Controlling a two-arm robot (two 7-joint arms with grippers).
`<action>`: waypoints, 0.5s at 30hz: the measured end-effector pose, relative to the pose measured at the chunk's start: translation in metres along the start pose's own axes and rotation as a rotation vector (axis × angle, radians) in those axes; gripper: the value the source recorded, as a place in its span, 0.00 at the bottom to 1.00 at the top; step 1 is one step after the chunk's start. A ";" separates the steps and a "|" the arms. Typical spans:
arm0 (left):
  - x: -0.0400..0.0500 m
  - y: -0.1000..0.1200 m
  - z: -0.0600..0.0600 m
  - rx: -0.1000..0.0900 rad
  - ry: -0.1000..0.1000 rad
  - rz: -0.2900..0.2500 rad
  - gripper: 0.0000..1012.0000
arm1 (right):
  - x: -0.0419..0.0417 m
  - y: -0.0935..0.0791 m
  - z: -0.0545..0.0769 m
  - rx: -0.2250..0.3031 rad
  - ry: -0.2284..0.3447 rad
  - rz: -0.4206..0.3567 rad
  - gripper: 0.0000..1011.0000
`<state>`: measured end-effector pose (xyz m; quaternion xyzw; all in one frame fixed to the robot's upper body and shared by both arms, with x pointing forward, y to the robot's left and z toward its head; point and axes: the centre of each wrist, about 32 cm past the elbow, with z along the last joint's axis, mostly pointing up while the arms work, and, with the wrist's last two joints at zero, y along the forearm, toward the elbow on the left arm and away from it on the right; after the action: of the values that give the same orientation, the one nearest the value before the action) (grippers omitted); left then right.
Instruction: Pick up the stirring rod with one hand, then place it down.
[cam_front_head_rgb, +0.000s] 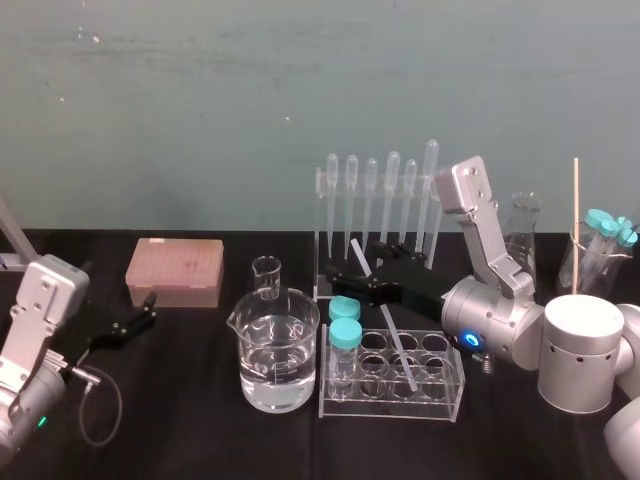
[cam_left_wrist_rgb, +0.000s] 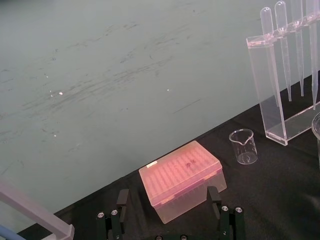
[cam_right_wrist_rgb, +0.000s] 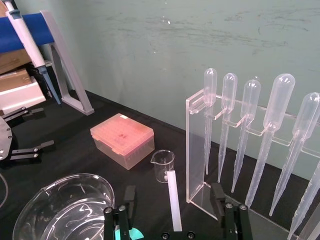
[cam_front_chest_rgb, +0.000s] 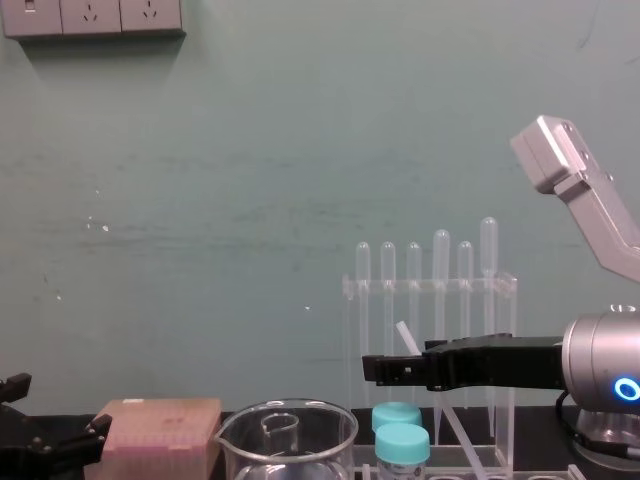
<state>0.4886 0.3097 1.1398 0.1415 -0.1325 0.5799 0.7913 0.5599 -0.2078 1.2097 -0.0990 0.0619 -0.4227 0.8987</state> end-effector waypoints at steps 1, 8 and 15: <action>0.0000 0.000 0.000 0.000 0.000 0.000 0.99 | 0.0000 0.000 0.000 0.000 0.000 0.000 0.94; 0.0000 0.000 0.000 0.000 0.000 0.000 0.99 | 0.0001 0.000 0.000 0.002 0.001 0.000 0.72; 0.0000 0.000 0.000 0.000 0.000 0.000 0.99 | 0.0002 -0.001 0.000 0.002 0.002 0.000 0.54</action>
<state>0.4886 0.3097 1.1398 0.1415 -0.1324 0.5799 0.7913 0.5595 -0.2083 1.2097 -0.0976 0.0622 -0.4226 0.8989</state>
